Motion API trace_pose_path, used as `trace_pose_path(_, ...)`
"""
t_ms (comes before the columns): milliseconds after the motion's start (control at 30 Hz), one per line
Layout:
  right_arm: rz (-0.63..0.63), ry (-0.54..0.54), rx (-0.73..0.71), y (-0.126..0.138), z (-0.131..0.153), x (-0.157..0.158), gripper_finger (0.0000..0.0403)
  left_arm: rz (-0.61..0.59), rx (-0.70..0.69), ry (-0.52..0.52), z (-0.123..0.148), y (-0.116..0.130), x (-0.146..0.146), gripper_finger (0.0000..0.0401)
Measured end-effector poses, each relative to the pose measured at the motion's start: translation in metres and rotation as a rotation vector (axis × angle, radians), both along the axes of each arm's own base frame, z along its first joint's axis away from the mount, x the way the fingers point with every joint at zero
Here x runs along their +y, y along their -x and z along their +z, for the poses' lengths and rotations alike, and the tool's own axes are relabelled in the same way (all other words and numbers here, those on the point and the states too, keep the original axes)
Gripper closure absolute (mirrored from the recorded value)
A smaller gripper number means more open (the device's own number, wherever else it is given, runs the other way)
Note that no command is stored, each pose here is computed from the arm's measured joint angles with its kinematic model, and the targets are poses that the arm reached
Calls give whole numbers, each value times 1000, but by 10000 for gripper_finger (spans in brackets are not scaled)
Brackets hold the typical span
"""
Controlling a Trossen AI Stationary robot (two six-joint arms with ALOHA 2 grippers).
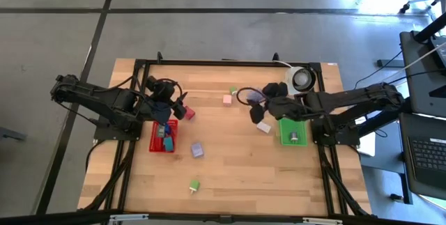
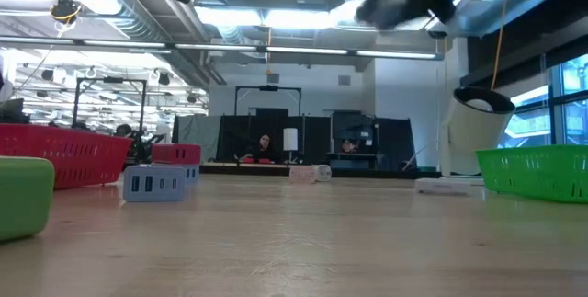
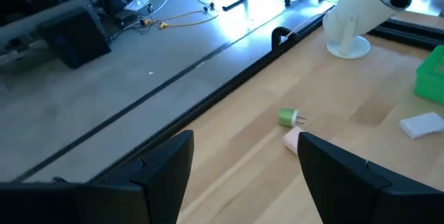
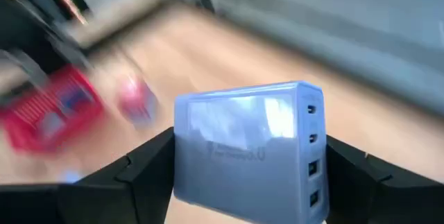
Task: Pick & Place Office items
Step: Put the right light blue charger adapter into the green basket
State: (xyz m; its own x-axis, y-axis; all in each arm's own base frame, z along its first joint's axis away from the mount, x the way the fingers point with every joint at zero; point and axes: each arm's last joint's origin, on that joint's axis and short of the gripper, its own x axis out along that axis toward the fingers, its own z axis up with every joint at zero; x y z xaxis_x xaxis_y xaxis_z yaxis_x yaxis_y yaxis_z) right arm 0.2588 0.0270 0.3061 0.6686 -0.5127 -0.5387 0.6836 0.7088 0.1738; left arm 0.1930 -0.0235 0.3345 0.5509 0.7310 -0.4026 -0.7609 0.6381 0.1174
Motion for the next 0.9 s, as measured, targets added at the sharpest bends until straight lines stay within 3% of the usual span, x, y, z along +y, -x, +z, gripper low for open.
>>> trace_pose_path(133,-145,-233,225,22,-24,-3,126,-5,9,-6,0,0,0,146)
trace_pose_path(267,-244,-382,406,41,-35,0,126,-16,31,-25,0,0,0,146)
trace_pose_path(400,-255,-446,495,50,-47,6,126,-7,42,-53,1,0,1,146)
trace_pose_path(667,-371,-571,671,74,-98,7,126,-8,21,-20,0,0,0,146)
trace_pose_path(900,-398,-567,680,80,-114,6,126,27,11,-56,1,1,1,146)
